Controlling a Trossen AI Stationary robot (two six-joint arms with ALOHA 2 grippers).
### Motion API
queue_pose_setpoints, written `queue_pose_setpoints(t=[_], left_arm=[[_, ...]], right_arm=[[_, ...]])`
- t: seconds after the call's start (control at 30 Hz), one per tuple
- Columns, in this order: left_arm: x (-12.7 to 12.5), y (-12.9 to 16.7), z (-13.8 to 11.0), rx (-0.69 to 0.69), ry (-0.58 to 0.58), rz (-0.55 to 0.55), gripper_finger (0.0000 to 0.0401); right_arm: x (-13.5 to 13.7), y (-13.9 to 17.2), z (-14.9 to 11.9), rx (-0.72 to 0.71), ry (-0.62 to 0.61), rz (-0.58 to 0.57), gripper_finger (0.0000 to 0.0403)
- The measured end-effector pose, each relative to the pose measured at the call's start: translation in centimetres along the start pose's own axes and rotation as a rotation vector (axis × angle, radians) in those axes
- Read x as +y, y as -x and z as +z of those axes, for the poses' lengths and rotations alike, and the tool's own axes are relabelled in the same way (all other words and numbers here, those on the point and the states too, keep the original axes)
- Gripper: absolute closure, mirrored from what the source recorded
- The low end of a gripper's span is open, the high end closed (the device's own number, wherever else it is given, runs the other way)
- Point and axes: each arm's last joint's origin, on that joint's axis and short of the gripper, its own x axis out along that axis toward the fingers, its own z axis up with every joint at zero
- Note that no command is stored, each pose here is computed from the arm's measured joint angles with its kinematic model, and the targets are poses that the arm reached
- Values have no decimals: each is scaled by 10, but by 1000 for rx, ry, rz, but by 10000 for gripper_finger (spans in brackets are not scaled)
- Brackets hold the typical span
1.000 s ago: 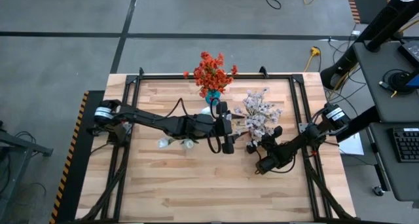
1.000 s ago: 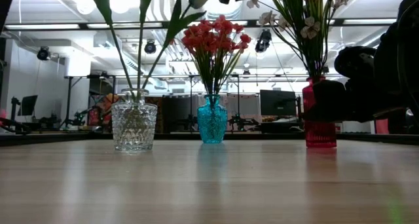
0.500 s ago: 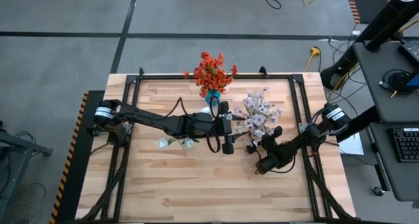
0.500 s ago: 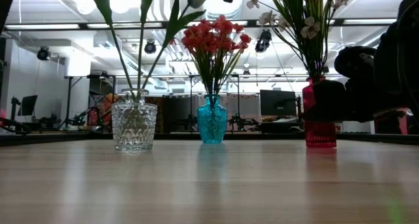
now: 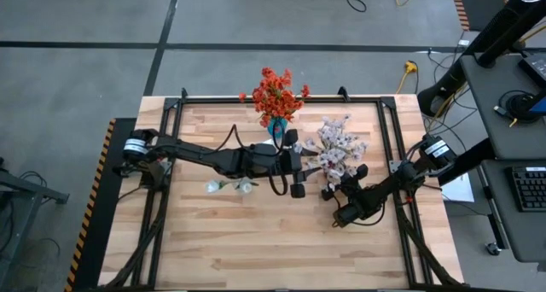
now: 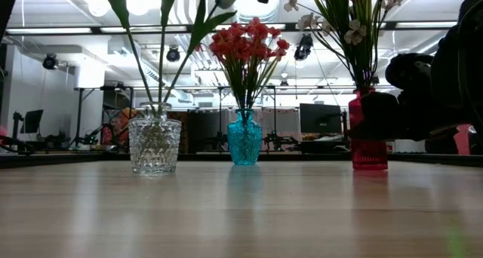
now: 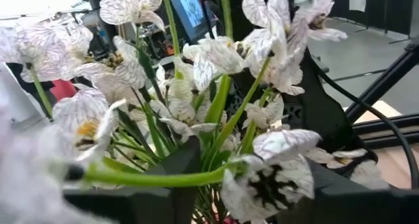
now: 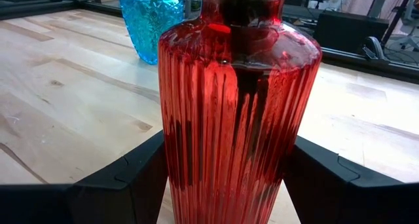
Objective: Sort flowers into vase by color
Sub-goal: Put the white flowers into the red vase
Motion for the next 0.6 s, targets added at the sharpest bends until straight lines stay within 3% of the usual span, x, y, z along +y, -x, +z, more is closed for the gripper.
queue_pose_setpoints(t=[0.4,0.6], left_arm=[[0,0,1,-7,1,3,388],[1,0,0,-7,1,5,398]], right_arm=[[0,0,0,1,0,0,154],[0,0,0,2,-1,0,154]])
